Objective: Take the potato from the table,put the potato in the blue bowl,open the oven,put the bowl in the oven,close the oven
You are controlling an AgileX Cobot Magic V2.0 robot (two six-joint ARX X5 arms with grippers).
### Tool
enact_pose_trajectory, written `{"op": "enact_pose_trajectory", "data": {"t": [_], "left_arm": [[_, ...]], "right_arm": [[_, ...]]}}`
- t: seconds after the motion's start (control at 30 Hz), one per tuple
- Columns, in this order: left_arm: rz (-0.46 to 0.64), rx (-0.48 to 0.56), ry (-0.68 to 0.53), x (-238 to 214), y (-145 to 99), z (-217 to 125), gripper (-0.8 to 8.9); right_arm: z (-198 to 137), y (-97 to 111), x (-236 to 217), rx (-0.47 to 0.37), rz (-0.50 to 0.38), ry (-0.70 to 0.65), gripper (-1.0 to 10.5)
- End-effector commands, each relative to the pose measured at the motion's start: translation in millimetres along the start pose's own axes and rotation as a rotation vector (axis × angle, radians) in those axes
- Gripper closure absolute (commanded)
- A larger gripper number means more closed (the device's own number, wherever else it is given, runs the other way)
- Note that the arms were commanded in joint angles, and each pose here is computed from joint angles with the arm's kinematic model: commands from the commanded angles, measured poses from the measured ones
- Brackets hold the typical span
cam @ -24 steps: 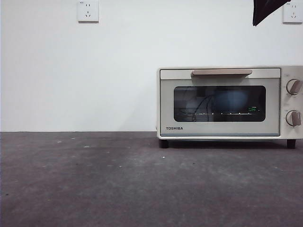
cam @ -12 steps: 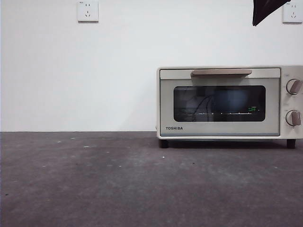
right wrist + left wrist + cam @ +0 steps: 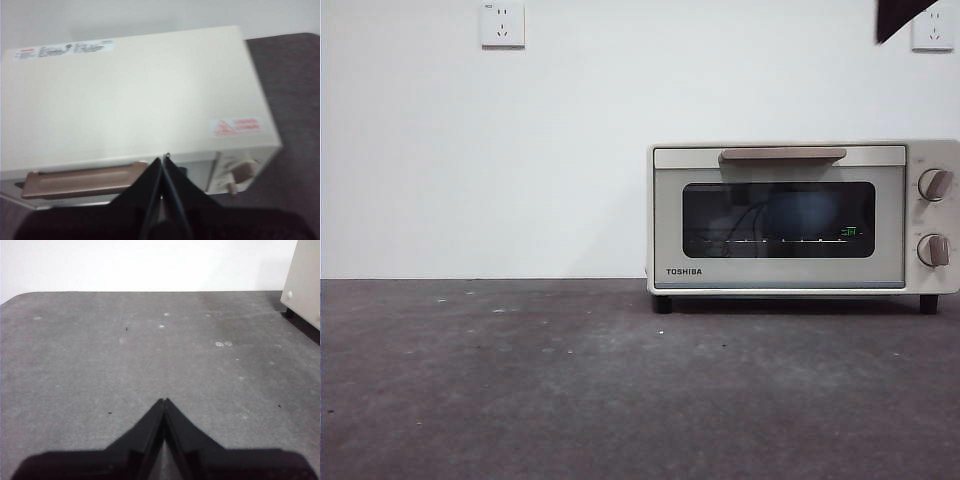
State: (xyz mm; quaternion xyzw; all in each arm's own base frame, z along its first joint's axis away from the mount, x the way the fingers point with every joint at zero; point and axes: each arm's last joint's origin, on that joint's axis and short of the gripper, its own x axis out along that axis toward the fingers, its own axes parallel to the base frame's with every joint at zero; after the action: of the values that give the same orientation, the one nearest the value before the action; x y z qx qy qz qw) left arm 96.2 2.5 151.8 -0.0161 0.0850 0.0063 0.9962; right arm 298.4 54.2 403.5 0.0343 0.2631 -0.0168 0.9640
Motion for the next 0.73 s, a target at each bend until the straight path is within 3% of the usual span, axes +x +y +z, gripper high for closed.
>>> {"op": "enact_pose_trajectory", "data": {"t": [0.03,0.17,0.3,0.37,0.53,0.73], "left_arm": [[-0.002,-0.007,0.006,1.1,0.3,-2.8,8.17],[-0.001,-0.007,0.011,1.4,0.3,-3.2,8.17],[-0.001,-0.008,0.016,1.7,0.4,-3.5,8.17],[-0.001,-0.008,0.017,1.7,0.4,-3.6,8.17],[-0.001,-0.008,0.019,1.8,0.4,-3.7,8.17],[-0.001,-0.008,0.021,1.9,0.4,-3.8,8.17]], "right_arm": [[-12.4,-1.0,-22.6,0.017,0.032,-0.079,9.5],[-45.5,-12.3,-41.8,0.034,0.043,-0.177,9.5],[-92.6,-33.8,-55.6,-0.037,-0.086,-0.328,9.5],[-122.7,-43.3,-59.8,-0.030,-0.138,-0.431,9.5],[-209.7,-63.0,-65.0,-0.016,-0.169,-0.694,9.5],[-275.9,-75.7,-58.2,0.015,-0.138,-0.731,9.5]]}}
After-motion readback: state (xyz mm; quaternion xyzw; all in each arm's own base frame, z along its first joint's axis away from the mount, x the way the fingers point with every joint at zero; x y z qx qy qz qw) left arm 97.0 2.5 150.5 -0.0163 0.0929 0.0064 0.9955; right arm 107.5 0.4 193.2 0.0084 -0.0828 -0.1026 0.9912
